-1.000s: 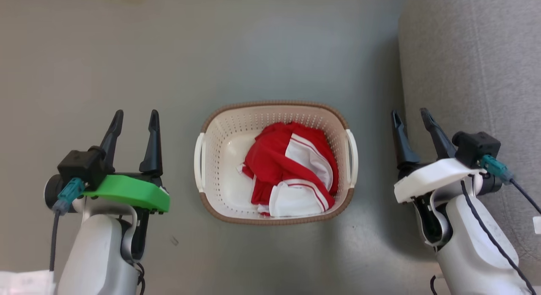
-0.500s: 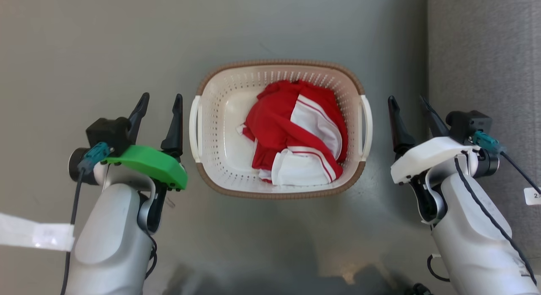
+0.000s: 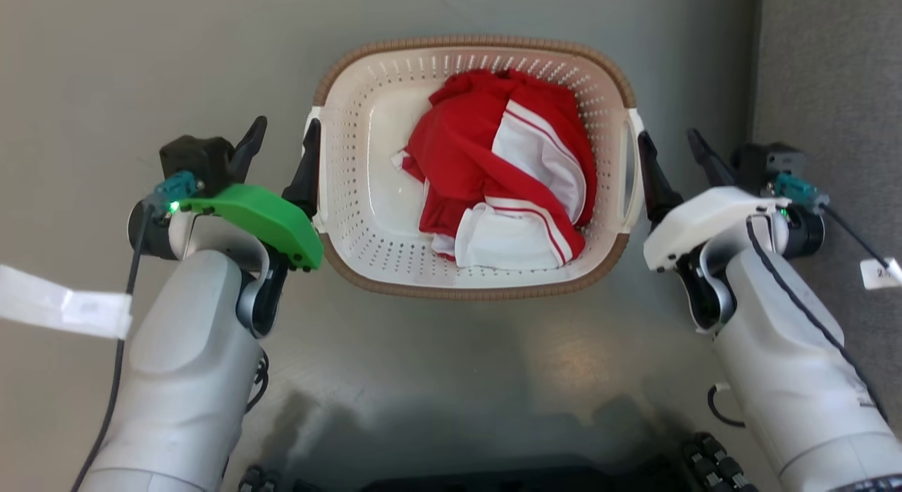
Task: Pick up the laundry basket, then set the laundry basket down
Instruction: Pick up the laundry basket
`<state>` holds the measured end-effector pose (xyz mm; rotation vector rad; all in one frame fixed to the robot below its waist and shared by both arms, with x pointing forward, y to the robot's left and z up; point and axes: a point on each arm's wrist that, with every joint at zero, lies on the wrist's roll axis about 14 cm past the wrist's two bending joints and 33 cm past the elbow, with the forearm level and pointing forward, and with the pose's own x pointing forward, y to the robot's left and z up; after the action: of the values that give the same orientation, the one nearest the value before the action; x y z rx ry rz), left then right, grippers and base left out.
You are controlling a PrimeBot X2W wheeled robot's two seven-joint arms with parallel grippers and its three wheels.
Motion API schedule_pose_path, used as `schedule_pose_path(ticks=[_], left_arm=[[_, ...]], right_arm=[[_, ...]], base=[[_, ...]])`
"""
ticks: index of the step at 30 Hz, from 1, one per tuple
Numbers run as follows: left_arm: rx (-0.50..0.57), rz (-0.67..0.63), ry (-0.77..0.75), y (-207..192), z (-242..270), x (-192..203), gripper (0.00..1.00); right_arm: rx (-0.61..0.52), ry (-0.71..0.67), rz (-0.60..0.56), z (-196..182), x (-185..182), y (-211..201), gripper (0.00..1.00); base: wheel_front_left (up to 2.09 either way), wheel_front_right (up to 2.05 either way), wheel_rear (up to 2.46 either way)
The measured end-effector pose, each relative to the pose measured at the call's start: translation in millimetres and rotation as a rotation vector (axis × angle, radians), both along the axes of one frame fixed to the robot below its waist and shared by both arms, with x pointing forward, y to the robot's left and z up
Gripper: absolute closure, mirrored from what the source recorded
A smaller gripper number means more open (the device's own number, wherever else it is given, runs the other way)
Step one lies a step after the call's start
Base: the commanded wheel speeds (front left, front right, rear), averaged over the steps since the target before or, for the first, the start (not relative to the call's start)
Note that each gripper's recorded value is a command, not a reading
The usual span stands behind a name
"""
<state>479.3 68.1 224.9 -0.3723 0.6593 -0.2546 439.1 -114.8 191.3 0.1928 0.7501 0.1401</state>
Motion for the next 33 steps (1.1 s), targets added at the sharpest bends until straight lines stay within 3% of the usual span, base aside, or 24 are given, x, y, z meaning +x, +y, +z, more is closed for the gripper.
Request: schedule_pose_path(ticks=[11, 28, 29, 30, 31, 33], left_arm=[[-0.003, -0.04, 0.197, -8, -58, -20, 0.0], [-0.006, -0.112, 0.306, -21, -87, -36, 0.02], [-0.008, -0.115, 0.308, -22, -87, -37, 0.2], [-0.011, -0.117, 0.31, -23, -87, -37, 0.51], [-0.012, -0.119, 0.312, -24, -88, -38, 0.64], [-0.022, -0.121, 0.32, -26, -88, -39, 1.0]], right_arm=[[-0.013, 0.087, 0.063, -43, -1, 10, 0.0], [0.024, 0.165, 0.108, -69, -10, 23, 0.02], [0.027, 0.165, 0.109, -69, -10, 24, 0.18], [0.029, 0.166, 0.107, -70, -9, 24, 0.35], [0.03, 0.168, 0.106, -70, -9, 24, 0.61], [0.031, 0.177, 0.104, -72, -11, 24, 0.81]], base=[[0.0, 0.0, 0.0], [0.0, 0.0, 0.0], [0.0, 0.0, 0.0], [0.0, 0.0, 0.0], [0.0, 0.0, 0.0], [0.0, 0.0, 0.0]])
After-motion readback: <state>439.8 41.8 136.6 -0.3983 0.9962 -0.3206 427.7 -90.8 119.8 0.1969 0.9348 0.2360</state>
